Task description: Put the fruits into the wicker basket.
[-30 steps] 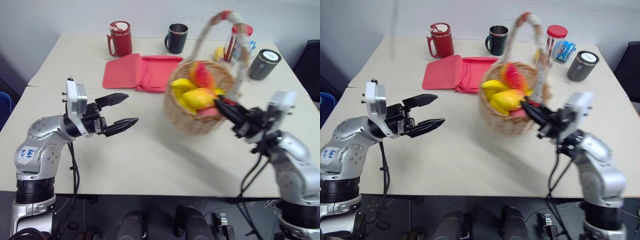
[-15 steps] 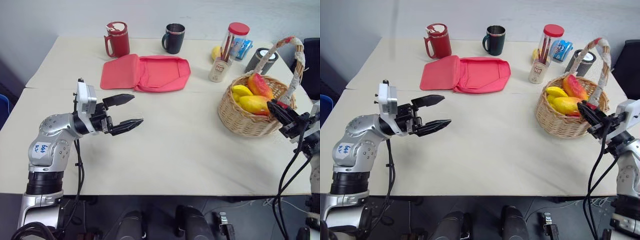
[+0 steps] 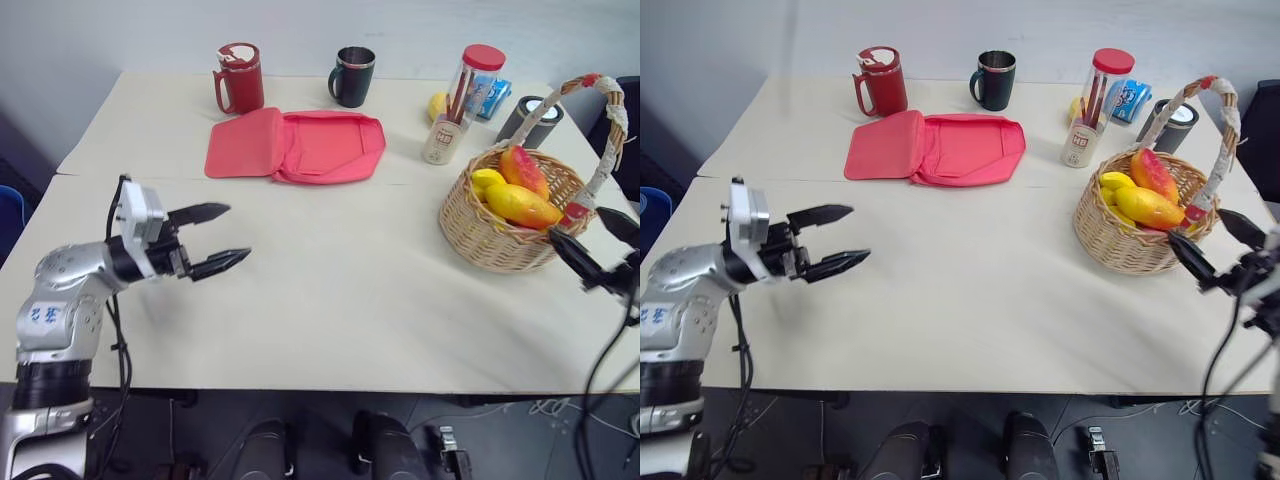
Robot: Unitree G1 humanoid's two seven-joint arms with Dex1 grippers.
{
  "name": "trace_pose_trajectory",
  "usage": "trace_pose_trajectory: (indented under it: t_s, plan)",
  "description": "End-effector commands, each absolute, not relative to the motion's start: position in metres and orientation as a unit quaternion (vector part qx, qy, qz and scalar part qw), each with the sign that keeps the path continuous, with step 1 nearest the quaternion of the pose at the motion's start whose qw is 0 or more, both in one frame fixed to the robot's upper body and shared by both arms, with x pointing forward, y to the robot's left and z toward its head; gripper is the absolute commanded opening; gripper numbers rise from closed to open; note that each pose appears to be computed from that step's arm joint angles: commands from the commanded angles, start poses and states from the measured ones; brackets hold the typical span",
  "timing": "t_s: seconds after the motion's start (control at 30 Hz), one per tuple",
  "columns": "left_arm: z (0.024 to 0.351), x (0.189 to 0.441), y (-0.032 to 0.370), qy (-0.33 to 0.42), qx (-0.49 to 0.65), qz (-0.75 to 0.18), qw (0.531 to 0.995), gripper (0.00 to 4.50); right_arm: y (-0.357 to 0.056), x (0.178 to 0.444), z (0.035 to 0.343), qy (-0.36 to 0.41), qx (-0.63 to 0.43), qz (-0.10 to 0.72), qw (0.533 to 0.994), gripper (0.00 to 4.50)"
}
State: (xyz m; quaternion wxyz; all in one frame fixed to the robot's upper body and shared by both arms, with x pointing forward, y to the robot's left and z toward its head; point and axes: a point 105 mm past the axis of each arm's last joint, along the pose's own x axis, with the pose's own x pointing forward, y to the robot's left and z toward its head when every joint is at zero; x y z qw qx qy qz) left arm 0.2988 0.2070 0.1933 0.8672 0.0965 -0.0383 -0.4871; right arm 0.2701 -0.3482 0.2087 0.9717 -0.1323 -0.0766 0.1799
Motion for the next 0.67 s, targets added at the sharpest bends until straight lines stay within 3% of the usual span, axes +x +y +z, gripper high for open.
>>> trace_pose_trajectory:
  t_s: [0.03,0.2,0.47,0.67]
  plan:
    - [0.179,0.299,0.232,-0.019,0.120,-0.438,0.891,4.50,-0.355,0.253,0.233,-0.076,-0.199,0.200,0.956,4.45]
    - [0.170,0.295,0.246,-0.015,0.165,-0.393,0.905,4.50,-0.334,0.227,0.190,0.060,-0.302,0.362,0.880,4.45]
    - [0.147,0.261,0.263,0.022,0.201,-0.352,0.914,4.50,-0.244,0.237,0.141,-0.006,-0.238,0.506,0.829,4.45]
    - [0.141,0.250,0.245,0.005,0.165,-0.366,0.916,4.50,-0.201,0.266,0.134,-0.061,-0.220,0.535,0.814,4.45]
